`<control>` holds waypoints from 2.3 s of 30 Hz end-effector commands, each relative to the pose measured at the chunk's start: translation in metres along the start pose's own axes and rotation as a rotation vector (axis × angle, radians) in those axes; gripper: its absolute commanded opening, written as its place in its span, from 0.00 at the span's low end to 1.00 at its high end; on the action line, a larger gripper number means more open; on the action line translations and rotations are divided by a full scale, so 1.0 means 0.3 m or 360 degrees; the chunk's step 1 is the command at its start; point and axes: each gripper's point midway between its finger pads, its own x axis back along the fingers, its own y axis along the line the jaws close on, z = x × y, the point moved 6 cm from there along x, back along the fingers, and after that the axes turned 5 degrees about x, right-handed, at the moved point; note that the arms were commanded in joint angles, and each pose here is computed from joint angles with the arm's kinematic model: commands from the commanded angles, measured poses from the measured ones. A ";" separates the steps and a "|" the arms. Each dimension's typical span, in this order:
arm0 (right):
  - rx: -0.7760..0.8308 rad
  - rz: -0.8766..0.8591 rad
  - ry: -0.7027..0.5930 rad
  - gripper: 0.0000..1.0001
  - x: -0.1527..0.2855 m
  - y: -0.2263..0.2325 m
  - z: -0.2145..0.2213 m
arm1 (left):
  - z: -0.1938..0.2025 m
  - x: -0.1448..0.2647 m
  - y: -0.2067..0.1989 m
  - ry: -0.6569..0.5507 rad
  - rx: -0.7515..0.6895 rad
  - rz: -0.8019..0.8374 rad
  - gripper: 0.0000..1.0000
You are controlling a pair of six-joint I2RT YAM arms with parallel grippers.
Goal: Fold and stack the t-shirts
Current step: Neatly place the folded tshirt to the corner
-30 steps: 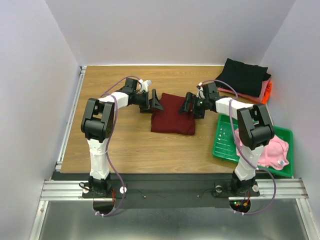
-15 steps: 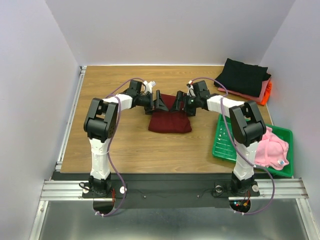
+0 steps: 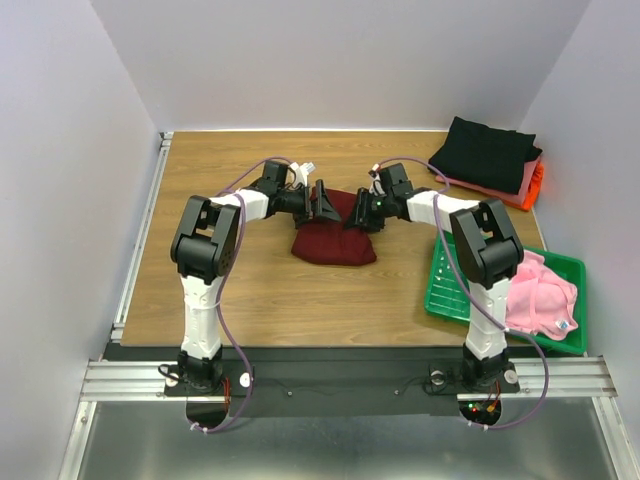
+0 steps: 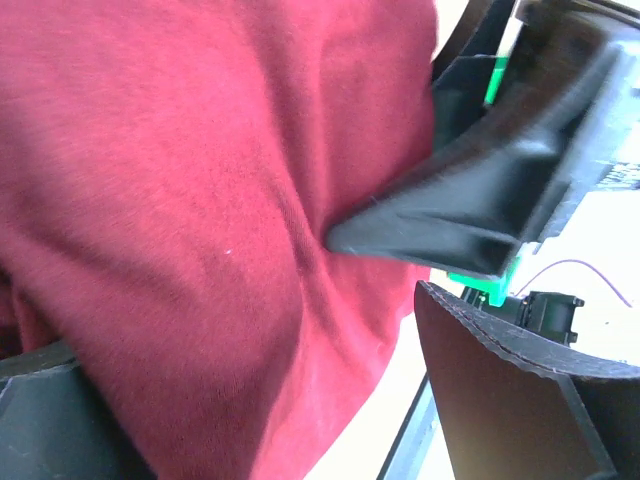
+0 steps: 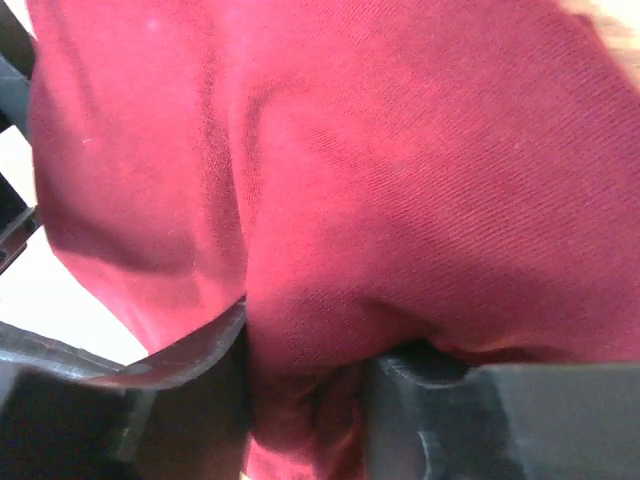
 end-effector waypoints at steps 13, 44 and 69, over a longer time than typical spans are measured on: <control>-0.0052 0.0409 -0.0069 0.00 0.037 -0.124 -0.013 | -0.073 0.118 0.016 -0.0189 -0.0024 -0.0074 0.99; 0.0346 0.0772 -0.0914 0.00 0.536 -0.350 -0.866 | 0.006 0.321 0.154 -0.0246 0.0051 -0.0339 0.99; 0.0070 0.0771 -0.1234 0.00 1.026 -0.577 -0.902 | 0.001 0.309 0.170 -0.0224 0.0086 -0.0359 0.99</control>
